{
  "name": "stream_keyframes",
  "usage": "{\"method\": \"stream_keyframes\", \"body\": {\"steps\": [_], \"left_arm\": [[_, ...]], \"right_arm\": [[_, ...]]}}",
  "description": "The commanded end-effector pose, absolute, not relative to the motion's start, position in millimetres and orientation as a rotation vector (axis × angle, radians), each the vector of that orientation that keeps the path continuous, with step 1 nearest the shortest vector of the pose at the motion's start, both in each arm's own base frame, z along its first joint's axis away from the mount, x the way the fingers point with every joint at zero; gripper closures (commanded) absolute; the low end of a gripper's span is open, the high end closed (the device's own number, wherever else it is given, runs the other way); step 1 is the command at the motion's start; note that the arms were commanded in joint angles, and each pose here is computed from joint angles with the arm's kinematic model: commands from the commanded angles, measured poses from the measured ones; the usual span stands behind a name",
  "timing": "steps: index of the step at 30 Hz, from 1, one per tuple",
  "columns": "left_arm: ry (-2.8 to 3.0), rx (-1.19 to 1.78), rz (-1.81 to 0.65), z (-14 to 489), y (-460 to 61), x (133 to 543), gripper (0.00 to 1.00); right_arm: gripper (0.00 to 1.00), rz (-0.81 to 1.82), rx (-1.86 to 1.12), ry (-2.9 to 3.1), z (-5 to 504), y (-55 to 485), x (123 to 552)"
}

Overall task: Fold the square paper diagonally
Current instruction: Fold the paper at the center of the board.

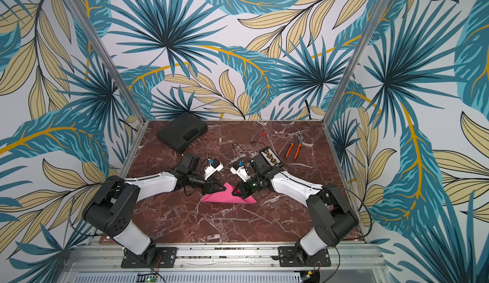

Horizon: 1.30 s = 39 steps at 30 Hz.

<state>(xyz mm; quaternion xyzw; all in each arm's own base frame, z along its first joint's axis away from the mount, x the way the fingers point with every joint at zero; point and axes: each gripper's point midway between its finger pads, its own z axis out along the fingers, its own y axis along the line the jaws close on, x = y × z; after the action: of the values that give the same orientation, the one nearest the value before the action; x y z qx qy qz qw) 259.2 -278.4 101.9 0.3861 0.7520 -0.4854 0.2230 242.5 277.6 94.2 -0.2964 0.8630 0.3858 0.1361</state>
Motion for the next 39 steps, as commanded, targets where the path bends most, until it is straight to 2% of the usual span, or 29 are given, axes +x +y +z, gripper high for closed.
{"method": "stream_keyframes", "body": {"steps": [1,5,13,17,20,25,29,36,39], "left_arm": [[2.068,1.067,-1.356,106,-281,263,0.81],[2.067,1.067,-1.363,106,-281,262,0.81],[2.072,1.068,-1.362,105,-281,262,0.92],[2.075,1.066,-1.36,106,-280,261,0.97],[2.074,1.061,-1.351,108,-280,261,1.0],[2.058,1.029,-1.338,112,-277,258,1.0],[2.03,1.039,-1.318,115,-276,253,1.0],[1.981,1.057,-1.307,123,-276,252,1.0],[1.972,1.069,-1.303,123,-276,249,1.0]], "right_arm": [[1.0,1.095,-0.887,2.514,90,277,241],[1.0,1.096,-0.887,2.514,90,278,241],[0.96,1.069,-0.872,2.515,91,275,242],[0.88,1.045,-0.854,2.525,90,272,244],[0.72,1.009,-0.831,2.517,95,269,247],[0.55,0.92,-0.81,2.45,112,258,254],[0.51,0.872,-0.835,2.328,130,255,261],[0.51,1.014,-0.942,2.324,133,275,257],[0.48,1.049,-0.968,2.273,139,282,260]]}}
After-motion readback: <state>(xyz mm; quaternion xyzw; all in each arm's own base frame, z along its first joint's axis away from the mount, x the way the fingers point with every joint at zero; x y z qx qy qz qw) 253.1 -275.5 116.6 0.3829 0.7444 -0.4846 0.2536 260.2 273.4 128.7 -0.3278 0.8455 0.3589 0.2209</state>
